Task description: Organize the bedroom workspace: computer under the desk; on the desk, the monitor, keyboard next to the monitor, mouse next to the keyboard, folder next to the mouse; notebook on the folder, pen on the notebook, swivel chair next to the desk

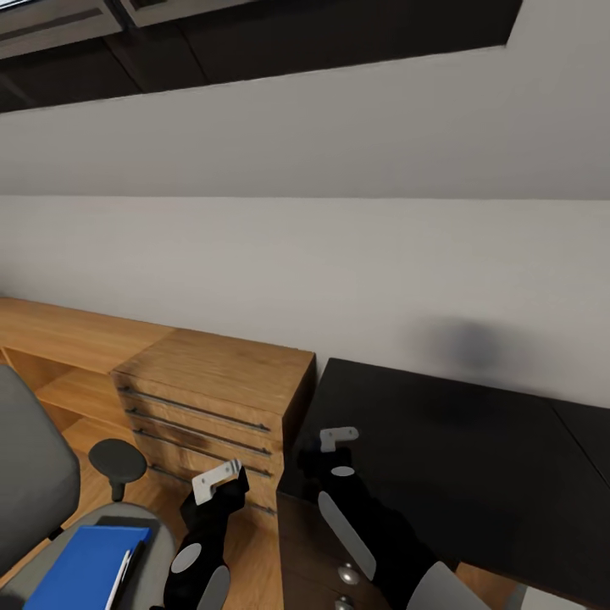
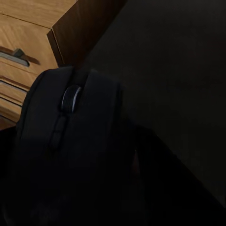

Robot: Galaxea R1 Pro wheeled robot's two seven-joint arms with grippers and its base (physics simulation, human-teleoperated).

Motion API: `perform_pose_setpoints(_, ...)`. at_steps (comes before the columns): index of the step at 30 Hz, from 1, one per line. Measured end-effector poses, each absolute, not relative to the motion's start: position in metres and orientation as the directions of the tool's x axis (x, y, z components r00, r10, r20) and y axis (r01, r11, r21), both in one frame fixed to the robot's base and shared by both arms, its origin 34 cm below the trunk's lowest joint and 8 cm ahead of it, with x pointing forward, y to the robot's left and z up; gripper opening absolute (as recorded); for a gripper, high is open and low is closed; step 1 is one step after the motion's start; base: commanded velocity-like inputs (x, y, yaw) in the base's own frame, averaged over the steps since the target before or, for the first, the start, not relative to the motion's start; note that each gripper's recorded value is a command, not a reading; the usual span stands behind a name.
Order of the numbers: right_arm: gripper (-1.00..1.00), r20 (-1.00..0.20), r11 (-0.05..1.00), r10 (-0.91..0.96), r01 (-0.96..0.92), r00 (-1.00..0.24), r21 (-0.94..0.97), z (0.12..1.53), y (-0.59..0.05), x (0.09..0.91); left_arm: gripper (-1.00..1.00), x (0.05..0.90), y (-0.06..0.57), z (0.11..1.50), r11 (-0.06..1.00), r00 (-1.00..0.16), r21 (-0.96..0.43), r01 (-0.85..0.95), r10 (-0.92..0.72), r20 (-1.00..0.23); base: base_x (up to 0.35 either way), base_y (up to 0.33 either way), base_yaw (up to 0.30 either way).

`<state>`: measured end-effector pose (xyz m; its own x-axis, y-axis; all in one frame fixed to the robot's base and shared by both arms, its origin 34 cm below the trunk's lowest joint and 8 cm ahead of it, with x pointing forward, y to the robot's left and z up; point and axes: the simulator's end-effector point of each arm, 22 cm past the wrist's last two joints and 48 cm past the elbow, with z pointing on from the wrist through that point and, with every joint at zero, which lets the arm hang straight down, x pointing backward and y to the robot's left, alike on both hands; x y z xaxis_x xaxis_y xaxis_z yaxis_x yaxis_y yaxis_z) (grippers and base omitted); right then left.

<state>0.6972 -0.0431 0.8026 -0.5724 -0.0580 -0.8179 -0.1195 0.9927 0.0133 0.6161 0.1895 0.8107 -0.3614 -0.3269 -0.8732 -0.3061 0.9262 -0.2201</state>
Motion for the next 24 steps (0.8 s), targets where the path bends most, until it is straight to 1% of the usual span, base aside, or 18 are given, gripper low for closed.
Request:
perform_pose_setpoints(9,-1.0,-0.813,0.994,-0.059,-0.112,-0.579,0.008,0.782,-0.047,0.696,1.0,0.615,0.189,0.795,0.926,-0.361,-0.22,-0.306,-0.327,-0.873,0.0,0.0,0.0)
perform_pose_setpoints(13,-1.0,-0.791,0.995,-0.069,-0.101,-0.608,-0.009,0.759,-0.055,0.692,1.0,0.615,0.189,0.789,0.926,-0.361,-0.22,-0.305,-0.327,-0.873,0.0,0.0,0.0)
perform_pose_setpoints(24,-1.0,-0.789,0.995,-0.072,-0.102,-0.61,-0.012,0.746,-0.055,0.69,1.0,0.614,0.189,0.777,0.927,-0.364,-0.219,-0.304,-0.326,-0.873,0.0,0.0,0.0)
